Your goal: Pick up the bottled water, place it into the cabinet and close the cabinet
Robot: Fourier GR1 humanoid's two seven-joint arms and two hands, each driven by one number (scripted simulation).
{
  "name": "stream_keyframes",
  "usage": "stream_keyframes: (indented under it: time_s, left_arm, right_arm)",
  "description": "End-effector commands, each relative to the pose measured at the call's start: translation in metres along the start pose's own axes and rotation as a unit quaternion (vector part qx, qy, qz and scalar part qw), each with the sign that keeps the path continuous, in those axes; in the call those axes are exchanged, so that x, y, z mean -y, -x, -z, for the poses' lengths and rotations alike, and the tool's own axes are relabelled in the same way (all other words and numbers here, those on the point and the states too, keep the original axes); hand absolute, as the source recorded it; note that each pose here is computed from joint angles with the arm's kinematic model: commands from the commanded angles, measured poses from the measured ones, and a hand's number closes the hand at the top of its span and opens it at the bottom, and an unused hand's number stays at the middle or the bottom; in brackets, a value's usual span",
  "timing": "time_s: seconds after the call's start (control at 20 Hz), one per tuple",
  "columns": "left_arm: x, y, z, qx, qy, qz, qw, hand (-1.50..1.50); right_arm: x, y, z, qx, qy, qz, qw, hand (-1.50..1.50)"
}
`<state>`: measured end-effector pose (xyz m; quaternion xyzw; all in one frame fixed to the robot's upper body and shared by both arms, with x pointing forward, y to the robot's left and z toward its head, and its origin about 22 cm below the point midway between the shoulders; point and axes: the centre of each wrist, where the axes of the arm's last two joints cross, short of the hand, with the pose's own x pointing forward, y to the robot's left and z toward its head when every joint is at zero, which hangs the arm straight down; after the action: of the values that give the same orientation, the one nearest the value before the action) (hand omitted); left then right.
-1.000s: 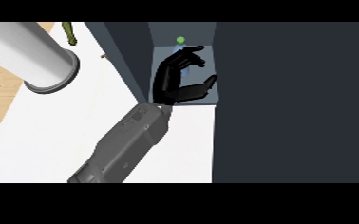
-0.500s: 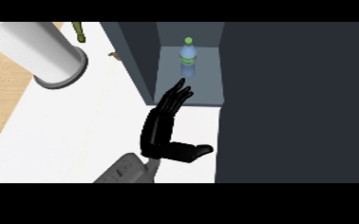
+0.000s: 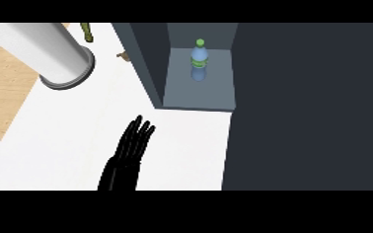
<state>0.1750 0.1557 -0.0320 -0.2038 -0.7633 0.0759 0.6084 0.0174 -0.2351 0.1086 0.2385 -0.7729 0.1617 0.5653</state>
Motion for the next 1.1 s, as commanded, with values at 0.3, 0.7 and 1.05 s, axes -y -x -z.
stream_keyframes:
  time_s: [0.3,0.7,1.05]
  left_arm:
    - [-0.062,-0.052,-0.051,0.02,0.005,0.025,0.9995,-1.5]
    - [-0.094,-0.09,-0.093,0.028,0.007,0.023,0.9993,-1.5]
    - [-0.113,-0.103,-0.094,0.023,0.04,0.014,0.9988,-1.5]
  right_arm:
    - [-0.001,-0.044,0.035,0.013,-0.187,-0.11,0.976,1.5]
    - [-0.021,-0.032,0.049,-0.007,-0.171,-0.046,0.984,1.5]
    - [-0.017,-0.025,0.068,0.0,-0.243,-0.069,0.967,1.5]
